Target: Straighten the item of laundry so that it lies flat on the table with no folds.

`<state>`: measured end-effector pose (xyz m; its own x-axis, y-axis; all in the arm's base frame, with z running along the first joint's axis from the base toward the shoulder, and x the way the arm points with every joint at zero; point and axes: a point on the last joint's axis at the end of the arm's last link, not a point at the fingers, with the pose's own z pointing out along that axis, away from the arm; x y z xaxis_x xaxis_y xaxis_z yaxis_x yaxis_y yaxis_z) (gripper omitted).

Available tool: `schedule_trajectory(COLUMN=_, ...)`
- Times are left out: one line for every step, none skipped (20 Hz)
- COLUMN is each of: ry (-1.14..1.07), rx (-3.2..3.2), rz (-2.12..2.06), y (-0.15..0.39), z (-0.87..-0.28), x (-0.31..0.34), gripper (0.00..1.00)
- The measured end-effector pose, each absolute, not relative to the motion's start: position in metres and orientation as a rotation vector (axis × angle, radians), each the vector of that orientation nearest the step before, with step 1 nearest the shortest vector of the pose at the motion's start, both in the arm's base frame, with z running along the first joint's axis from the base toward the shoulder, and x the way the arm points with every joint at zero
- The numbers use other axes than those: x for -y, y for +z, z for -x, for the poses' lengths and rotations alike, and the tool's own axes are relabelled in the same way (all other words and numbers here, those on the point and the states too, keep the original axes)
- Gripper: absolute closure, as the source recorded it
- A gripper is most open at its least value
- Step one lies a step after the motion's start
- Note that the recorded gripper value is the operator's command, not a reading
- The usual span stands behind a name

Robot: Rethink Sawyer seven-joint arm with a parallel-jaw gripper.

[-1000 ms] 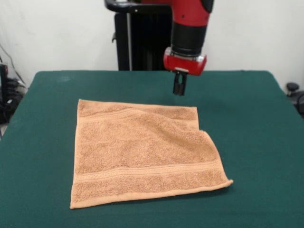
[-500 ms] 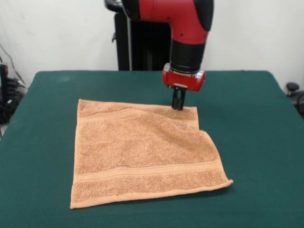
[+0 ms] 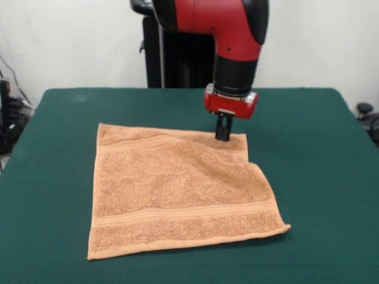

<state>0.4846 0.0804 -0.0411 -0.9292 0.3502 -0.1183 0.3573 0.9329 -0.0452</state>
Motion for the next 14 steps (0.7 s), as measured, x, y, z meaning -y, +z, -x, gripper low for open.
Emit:
schedule_trajectory(ry=-0.101, rx=-2.982, rz=-0.546, y=-0.0413, z=-0.4846, x=-0.0804, gripper=1.0)
schedule_trajectory(ry=-0.101, rx=-2.982, rz=-0.546, y=-0.0415, z=-0.4845, x=-0.0805, gripper=1.0)
schedule_trajectory(ry=-0.102, rx=-2.982, rz=-0.546, y=-0.0414, z=-0.4845, x=-0.0804, gripper=1.0)
schedule_trajectory(ry=-0.102, rx=-2.982, rz=-0.546, y=-0.0416, z=-0.4845, x=-0.0804, gripper=1.0)
schedule_trajectory(ry=-0.102, rx=-2.982, rz=-0.546, y=-0.0419, z=-0.4847, x=-0.0803, gripper=1.0)
schedule_trajectory(ry=-0.102, rx=-2.982, rz=-0.546, y=-0.0421, z=-0.4848, x=-0.0803, gripper=1.0)
schedule_trajectory(ry=-0.102, rx=-2.982, rz=-0.546, y=-0.0422, z=-0.4848, x=-0.0802, gripper=1.0)
schedule_trajectory(ry=-0.102, rx=-2.981, rz=-0.546, y=-0.0423, z=-0.4848, x=-0.08, gripper=1.0)
schedule_trajectory(ry=-0.101, rx=-2.979, rz=-0.546, y=-0.0425, z=-0.4847, x=-0.0799, gripper=1.0)
schedule_trajectory(ry=-0.1, rx=-2.978, rz=-0.545, y=-0.0427, z=-0.4848, x=-0.0798, gripper=1.0)
schedule_trajectory(ry=-0.1, rx=-2.976, rz=-0.542, y=-0.0429, z=-0.4846, x=-0.0795, gripper=1.0)
schedule_trajectory(ry=-0.099, rx=-2.975, rz=-0.538, y=-0.043, z=-0.4844, x=-0.0794, gripper=1.0)
schedule_trajectory(ry=-0.096, rx=-2.972, rz=-0.523, y=-0.0431, z=-0.4837, x=-0.079, gripper=1.0)
schedule_trajectory(ry=-0.095, rx=-2.97, rz=-0.514, y=-0.0432, z=-0.4832, x=-0.0789, gripper=1.0)
